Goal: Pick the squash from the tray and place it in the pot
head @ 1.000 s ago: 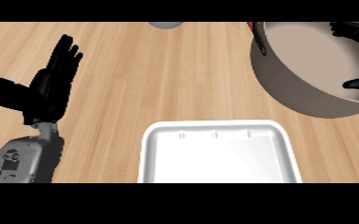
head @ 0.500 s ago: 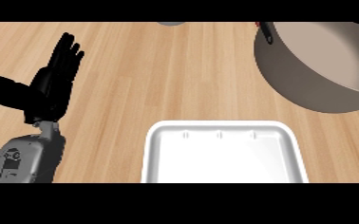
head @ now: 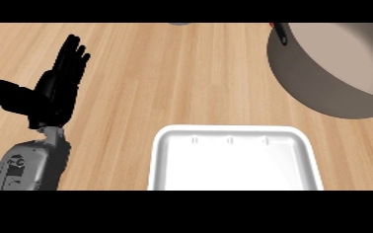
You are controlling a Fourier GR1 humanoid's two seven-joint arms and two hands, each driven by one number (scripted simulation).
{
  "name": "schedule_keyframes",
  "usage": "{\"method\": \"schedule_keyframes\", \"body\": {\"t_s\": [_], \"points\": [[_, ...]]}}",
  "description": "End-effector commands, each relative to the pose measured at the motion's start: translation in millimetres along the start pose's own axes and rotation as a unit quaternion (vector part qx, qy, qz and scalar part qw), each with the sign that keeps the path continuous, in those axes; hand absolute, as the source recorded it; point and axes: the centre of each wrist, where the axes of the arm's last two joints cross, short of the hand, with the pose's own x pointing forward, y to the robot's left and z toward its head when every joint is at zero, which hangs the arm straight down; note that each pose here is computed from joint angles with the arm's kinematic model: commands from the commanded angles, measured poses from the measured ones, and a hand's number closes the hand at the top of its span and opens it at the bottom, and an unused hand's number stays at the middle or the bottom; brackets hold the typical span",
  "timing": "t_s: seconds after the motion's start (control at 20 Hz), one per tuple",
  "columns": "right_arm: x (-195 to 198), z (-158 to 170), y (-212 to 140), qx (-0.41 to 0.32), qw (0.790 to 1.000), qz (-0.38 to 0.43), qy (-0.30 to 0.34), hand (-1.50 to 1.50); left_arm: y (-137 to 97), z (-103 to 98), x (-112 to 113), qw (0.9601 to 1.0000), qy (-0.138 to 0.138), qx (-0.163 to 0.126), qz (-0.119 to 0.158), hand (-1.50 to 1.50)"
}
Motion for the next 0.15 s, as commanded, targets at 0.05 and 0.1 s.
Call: {"method": "schedule_keyframes", "body": {"t_s": [0.05, 0.1], "points": [[-4, 13, -6, 0.054, 0.995, -0.063, -0.056, -1.50, 8, -2, 5, 1.0000, -0.006, 0.007, -0.003, 0.00], [-5, 13, -5, 0.050, 0.995, -0.063, -0.052, -1.50, 5, -3, 9, 1.0000, -0.008, 0.002, 0.001, 0.00]]}}
